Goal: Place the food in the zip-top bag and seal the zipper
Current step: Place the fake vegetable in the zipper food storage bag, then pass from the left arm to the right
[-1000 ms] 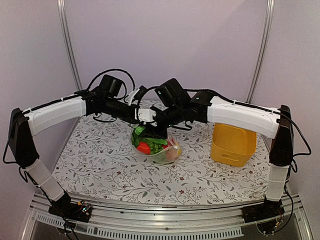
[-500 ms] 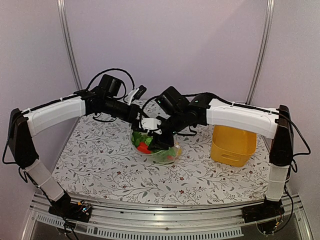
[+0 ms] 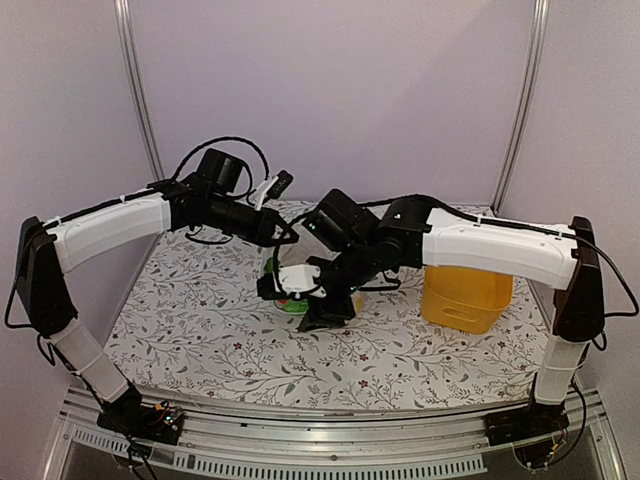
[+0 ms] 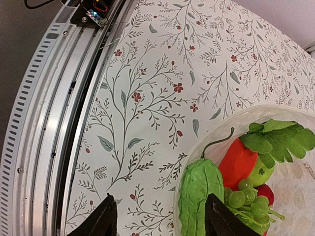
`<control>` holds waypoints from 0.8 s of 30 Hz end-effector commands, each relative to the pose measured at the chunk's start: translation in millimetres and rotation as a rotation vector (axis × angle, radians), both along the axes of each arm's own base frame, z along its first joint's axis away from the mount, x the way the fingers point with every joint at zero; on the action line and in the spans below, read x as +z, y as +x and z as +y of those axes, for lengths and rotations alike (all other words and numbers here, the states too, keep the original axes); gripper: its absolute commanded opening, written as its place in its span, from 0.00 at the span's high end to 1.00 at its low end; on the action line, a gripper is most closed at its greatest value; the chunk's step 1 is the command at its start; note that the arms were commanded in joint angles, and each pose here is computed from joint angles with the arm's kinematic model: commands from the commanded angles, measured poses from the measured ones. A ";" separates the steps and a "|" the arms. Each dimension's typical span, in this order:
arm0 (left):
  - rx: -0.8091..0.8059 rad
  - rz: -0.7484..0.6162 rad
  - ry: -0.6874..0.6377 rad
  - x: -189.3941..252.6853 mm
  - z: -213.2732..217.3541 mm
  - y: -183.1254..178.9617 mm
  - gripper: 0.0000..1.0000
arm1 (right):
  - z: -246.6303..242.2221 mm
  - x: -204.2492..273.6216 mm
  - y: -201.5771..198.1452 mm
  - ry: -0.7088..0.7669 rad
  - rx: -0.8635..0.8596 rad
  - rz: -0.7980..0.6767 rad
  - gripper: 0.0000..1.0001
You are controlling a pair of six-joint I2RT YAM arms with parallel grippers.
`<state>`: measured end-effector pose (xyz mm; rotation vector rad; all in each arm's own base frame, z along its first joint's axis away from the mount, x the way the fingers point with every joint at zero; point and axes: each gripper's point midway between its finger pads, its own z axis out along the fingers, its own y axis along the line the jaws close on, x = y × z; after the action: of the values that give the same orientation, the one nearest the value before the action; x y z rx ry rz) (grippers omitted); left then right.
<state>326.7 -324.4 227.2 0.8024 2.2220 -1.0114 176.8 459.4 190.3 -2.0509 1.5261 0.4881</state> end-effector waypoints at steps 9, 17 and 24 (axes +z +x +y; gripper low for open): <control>0.012 -0.015 -0.015 4.8 6.5 4.3 1.00 | 3.5 -25.0 13.9 -0.062 -0.049 0.005 0.69; 0.016 -0.008 -0.012 2.5 7.9 5.6 1.00 | 5.4 -44.5 32.4 -0.103 -0.115 -0.050 0.69; 0.018 -0.036 -0.006 6.2 9.8 6.4 0.96 | 6.2 -28.5 38.2 -0.064 -0.145 -0.075 1.00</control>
<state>329.9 -320.9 227.0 0.7907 2.2245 -1.0067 206.1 465.9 153.9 -2.0130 1.6433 0.3429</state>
